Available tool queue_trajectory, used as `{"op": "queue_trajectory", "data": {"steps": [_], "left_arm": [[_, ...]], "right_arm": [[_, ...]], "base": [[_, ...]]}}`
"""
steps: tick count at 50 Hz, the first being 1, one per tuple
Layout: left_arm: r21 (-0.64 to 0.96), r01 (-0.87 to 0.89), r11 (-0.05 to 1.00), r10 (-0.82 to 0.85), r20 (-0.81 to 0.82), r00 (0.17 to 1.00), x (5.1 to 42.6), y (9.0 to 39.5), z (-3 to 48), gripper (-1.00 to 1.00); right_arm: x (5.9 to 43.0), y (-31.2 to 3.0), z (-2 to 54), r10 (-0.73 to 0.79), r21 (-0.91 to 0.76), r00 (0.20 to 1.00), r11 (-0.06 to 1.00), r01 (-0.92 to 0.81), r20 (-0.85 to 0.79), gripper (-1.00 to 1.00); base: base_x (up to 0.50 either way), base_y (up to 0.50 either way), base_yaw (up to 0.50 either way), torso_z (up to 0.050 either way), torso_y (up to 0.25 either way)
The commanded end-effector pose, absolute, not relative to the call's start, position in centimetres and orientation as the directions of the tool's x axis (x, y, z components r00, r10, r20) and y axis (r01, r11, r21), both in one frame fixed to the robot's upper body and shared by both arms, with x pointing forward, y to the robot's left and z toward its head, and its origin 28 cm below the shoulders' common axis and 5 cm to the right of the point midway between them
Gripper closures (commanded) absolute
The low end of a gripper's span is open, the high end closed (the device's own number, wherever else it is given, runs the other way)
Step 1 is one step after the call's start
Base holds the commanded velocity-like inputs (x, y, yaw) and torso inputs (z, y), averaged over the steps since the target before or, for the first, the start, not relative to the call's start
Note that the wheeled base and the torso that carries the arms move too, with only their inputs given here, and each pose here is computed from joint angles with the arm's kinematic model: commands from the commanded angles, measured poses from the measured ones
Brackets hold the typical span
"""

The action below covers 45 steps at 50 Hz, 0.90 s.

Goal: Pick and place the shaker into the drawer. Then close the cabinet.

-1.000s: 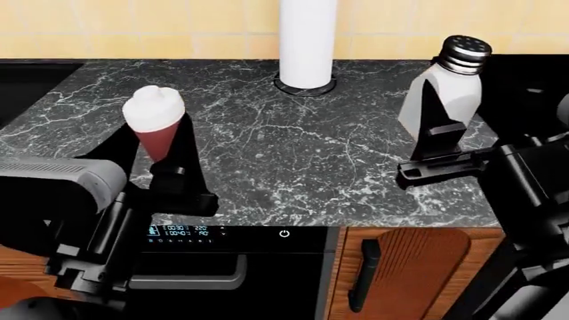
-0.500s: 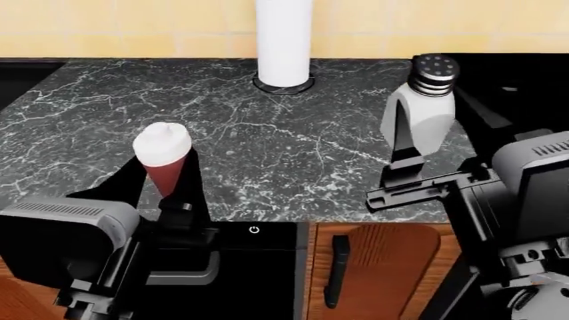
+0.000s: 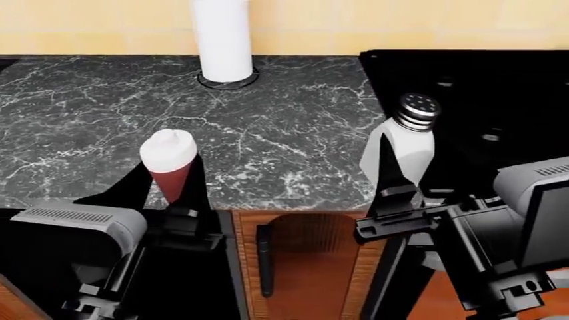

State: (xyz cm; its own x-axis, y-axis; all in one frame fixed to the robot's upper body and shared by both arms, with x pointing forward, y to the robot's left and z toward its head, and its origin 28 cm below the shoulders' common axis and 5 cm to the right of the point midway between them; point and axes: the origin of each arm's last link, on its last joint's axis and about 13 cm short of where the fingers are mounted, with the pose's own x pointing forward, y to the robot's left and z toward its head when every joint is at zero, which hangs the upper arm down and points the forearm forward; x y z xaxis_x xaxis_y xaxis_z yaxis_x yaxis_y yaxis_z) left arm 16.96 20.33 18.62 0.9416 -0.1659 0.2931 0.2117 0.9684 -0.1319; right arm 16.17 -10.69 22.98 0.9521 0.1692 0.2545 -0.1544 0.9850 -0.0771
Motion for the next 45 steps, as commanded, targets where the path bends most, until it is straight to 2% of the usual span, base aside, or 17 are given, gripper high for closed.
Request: {"op": "queue_trajectory", "data": {"steps": [1,45], "left_arm": [[-0.139,0.215,0.967,-0.167,0.294,0.941,16.98,20.26,18.61,1.0],[-0.148,0.228,0.962,-0.178,0.29,0.94,16.9,19.76,18.45,1.0]], "right_arm": [[15.86,-10.77,23.12,0.159,-0.065,0.955,0.987,-0.148,0.252,1.0],[15.88,-10.73,23.14,0.143,-0.048,0.953,0.99,-0.135,0.268,1.0]], "base": [[-0.08,-0.5,0.0,0.0,0.0],[-0.08,-0.5,0.0,0.0,0.0]]}}
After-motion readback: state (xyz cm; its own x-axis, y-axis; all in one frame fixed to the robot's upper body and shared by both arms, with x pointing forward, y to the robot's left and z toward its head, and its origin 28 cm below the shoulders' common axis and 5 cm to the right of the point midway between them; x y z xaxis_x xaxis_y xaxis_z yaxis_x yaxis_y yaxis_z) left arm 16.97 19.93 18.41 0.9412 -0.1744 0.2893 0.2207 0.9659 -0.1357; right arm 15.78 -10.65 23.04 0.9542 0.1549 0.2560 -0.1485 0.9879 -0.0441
